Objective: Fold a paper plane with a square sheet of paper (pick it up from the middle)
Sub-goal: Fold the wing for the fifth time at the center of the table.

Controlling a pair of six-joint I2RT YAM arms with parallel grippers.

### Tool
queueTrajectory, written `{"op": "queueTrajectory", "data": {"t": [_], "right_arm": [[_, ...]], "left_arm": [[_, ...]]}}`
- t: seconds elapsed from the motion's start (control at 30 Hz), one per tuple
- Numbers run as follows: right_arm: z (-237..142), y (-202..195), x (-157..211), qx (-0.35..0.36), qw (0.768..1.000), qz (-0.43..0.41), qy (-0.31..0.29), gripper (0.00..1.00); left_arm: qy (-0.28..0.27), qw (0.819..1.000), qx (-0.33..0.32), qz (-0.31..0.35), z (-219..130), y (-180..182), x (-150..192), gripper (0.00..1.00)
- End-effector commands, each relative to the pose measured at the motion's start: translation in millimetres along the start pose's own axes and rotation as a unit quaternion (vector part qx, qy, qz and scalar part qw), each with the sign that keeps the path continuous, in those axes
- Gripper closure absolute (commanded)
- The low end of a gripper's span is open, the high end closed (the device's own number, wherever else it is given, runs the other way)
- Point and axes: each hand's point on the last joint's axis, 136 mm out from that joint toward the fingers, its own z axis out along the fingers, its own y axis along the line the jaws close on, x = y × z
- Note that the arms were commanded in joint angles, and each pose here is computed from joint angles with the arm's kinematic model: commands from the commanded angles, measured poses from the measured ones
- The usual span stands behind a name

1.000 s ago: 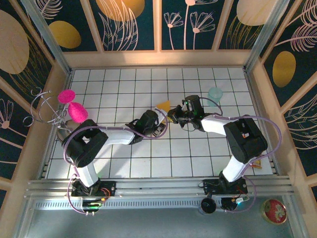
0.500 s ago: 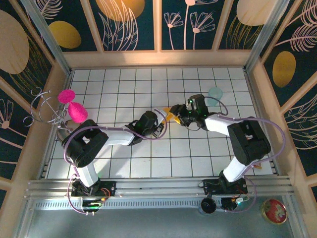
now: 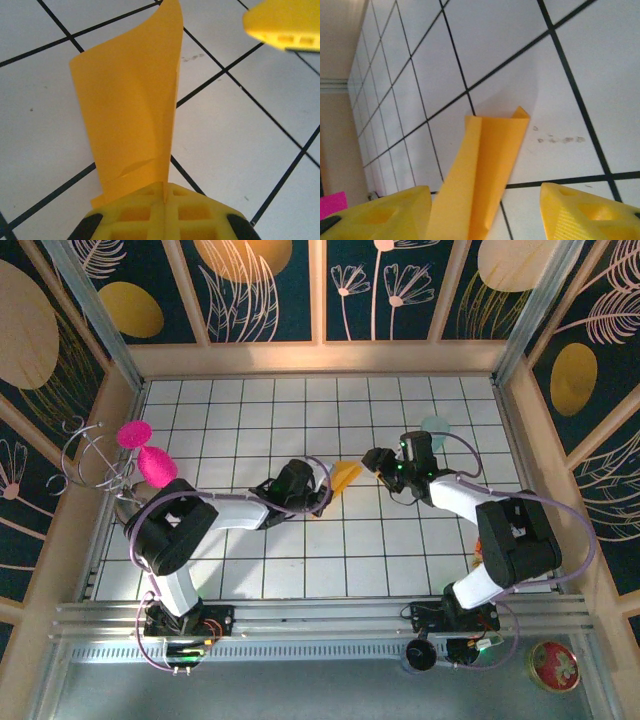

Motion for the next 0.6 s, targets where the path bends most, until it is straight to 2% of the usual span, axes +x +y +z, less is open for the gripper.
{"op": "queueTrajectory", "data": {"t": [0.0, 0.13, 0.37, 0.57], "right_arm": [[-6, 7, -2, -0.02, 0.998, -0.055, -0.014, 0.39], [-3, 10, 7, -0.038, 0.995, -0.089, 0.004, 0.38], [5, 13, 20, -0.05, 0.989, -0.138, 0.02, 0.36], [12, 17, 31, -0.062, 0.984, -0.162, 0.038, 0.33]], "left_arm": [[0.025, 0.991, 0.085, -0.098, 3, -14, -5, 1.0], [0.04, 0.978, 0.133, -0.155, 4, -26, -10, 1.0], [0.055, 0.957, 0.157, -0.238, 5, -26, -15, 1.0], [0.064, 0.924, 0.191, -0.325, 4, -25, -18, 1.0]]}}
